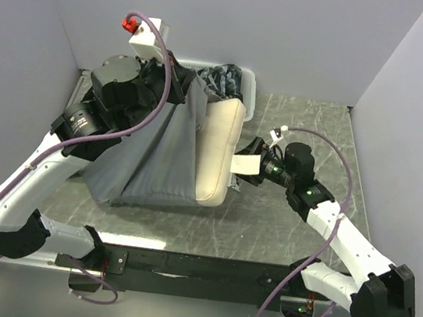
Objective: Put the pillow into the pillowcase
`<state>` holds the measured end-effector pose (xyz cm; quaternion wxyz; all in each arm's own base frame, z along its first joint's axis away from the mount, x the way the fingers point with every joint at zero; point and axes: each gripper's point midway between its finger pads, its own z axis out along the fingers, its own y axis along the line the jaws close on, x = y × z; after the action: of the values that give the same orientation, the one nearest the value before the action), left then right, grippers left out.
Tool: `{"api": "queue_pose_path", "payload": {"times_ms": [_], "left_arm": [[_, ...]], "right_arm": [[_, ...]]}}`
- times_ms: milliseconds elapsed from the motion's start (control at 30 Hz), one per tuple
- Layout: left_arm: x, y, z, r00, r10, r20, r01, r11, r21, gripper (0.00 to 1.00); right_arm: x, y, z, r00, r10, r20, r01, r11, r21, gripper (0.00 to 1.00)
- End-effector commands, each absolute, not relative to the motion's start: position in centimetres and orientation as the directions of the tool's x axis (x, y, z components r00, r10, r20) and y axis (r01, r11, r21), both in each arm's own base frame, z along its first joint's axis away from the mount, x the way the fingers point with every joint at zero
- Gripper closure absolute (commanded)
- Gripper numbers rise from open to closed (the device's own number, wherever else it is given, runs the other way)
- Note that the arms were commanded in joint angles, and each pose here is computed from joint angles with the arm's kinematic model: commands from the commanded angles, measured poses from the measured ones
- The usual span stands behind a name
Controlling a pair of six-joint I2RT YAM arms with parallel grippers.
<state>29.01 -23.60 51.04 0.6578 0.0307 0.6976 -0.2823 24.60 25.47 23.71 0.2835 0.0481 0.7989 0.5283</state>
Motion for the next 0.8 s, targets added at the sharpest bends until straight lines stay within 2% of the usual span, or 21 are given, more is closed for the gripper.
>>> {"api": "queue_pose_path", "payload": {"times_ms": [0, 100, 367, 600, 767], "left_arm": [[27.4, -22.5, 58.2, 0.003, -0.526, -0.85, 0.495, 0.74, -0.456, 0.99], [27.6, -22.8, 58.1, -0.008, -0.537, -0.844, 0.495, 0.731, -0.47, 0.99], [27.5, -23.3, 58.8, -0.019, -0.559, -0.829, 0.515, 0.705, -0.488, 0.99], [27.3, -23.1, 59.4, -0.017, -0.564, -0.826, 0.517, 0.702, -0.49, 0.99], [27.1, -23.2, 59.7, -0.018, -0.567, -0.824, 0.527, 0.695, -0.489, 0.99]], "right_arm": [[24.5, 26.1, 27.4, -0.791, 0.434, -0.431, -0.3, 0.338, 0.892, 0.11], [24.7, 26.4, 27.1, -0.788, 0.451, -0.419, -0.287, 0.333, 0.898, 0.12], [26.6, 27.7, 26.2, -0.742, 0.506, -0.44, -0.263, 0.384, 0.885, 0.25], [28.6, 28.9, 24.8, -0.721, 0.524, -0.454, -0.235, 0.43, 0.871, 0.29], [29.5, 30.2, 25.1, -0.715, 0.55, -0.432, -0.253, 0.374, 0.893, 0.39]]}}
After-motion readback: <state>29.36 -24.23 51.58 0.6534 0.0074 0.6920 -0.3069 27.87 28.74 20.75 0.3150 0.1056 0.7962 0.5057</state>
